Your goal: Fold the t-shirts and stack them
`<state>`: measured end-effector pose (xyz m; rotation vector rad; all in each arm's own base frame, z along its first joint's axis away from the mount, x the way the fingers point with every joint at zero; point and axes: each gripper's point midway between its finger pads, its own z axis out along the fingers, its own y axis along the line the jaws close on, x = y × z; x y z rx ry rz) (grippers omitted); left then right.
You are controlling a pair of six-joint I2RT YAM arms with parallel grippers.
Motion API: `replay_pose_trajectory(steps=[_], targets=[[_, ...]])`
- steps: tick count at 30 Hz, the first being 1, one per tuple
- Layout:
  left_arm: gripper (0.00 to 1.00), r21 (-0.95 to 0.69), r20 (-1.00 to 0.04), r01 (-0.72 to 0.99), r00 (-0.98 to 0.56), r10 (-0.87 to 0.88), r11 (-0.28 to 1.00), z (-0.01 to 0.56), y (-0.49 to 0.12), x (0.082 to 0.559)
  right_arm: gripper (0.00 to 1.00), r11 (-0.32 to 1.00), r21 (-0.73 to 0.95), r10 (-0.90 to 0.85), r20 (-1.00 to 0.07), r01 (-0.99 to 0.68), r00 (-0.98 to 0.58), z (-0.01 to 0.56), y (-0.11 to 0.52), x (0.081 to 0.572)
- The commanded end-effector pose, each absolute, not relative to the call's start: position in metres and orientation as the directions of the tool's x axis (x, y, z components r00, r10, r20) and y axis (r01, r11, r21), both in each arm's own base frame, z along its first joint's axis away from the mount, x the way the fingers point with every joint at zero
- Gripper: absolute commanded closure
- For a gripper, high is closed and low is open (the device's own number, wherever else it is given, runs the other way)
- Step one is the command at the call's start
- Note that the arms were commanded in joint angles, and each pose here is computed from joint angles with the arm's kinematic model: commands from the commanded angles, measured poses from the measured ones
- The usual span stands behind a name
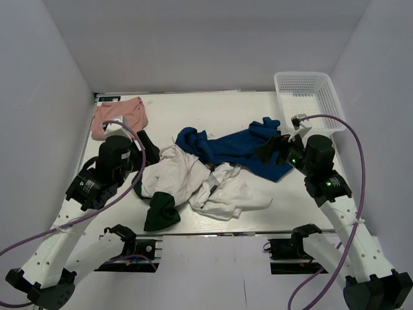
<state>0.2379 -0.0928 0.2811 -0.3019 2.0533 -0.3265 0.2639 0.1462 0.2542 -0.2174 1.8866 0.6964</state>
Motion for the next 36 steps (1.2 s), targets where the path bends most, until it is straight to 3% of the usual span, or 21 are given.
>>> replay_pose_trajectory(steps=[1,13,19,28,31,36], targets=[[0.00,-0.362,-0.821,-0.072,-0.447,-0.355,0.929,0.295,-0.088,0.235,0.10,0.796,0.334,0.156,-0.919,-0.505,-0.362,0.273,0.149,0.261],[0.00,-0.335,-0.784,-0.108,-0.519,-0.340,0.936,0.264,-0.093,0.238,0.10,0.850,0.262,0.011,-0.876,-0.457,-0.482,0.236,0.144,0.275],[0.00,-0.331,-0.757,-0.106,-0.564,-0.331,0.938,0.246,-0.102,0.241,0.10,0.815,0.288,-0.061,-0.820,-0.502,-0.569,0.203,0.182,0.291],[0.00,-0.321,-0.716,-0.117,-0.620,-0.321,0.940,0.220,-0.105,0.236,0.10,0.842,0.080,-0.260,-0.806,-0.533,-0.532,0.171,0.241,0.332],[0.00,-0.302,-0.703,-0.126,-0.641,-0.310,0.945,0.212,-0.103,0.232,0.10,0.800,0.092,-0.276,-0.821,-0.593,-0.500,0.176,0.274,0.348],[0.00,-0.286,-0.692,-0.145,-0.653,-0.309,0.947,0.208,-0.097,0.225,0.10,0.787,0.088,-0.344,-0.759,-0.611,-0.552,0.135,0.306,0.369]])
